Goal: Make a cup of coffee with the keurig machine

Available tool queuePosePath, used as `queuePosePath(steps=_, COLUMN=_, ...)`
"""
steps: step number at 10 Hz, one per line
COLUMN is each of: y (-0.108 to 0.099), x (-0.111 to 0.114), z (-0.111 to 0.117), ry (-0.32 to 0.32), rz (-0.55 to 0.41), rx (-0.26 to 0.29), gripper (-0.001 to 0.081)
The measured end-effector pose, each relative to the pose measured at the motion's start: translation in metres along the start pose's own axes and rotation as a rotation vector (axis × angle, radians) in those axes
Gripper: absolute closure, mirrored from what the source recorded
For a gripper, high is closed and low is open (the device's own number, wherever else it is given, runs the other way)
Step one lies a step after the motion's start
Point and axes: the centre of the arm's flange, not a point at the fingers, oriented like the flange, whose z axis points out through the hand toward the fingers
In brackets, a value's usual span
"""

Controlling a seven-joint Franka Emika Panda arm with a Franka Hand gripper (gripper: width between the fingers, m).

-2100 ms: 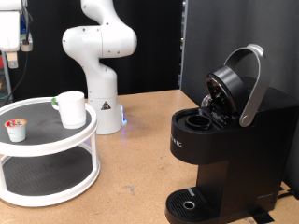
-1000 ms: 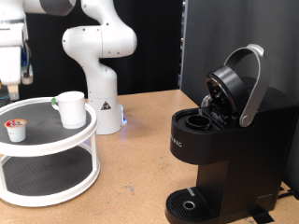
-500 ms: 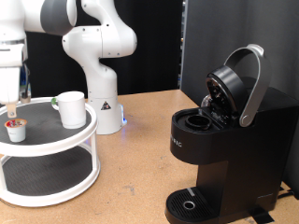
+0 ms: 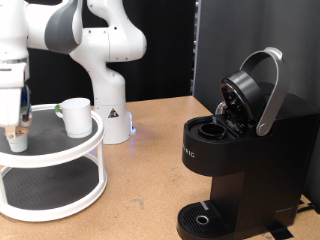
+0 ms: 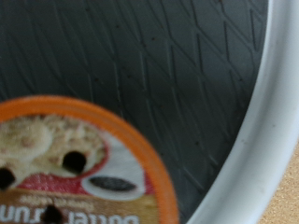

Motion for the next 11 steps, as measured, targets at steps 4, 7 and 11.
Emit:
queuePosePath(steps=4, y=-0.008, x=0.0, z=0.014, ry=0.001, rz=-0.038, rx=0.026, gripper=0.0)
queuePosePath(steps=7, y=-0.014, x=0.0, z=0.017, ry=0.015, rz=-0.047, rx=0.035, gripper=0.0)
queuePosePath(steps=11, y=-0.016, x=-0.001, z=0.017, ry=0.019, rz=-0.044, rx=0.037, gripper=0.0112)
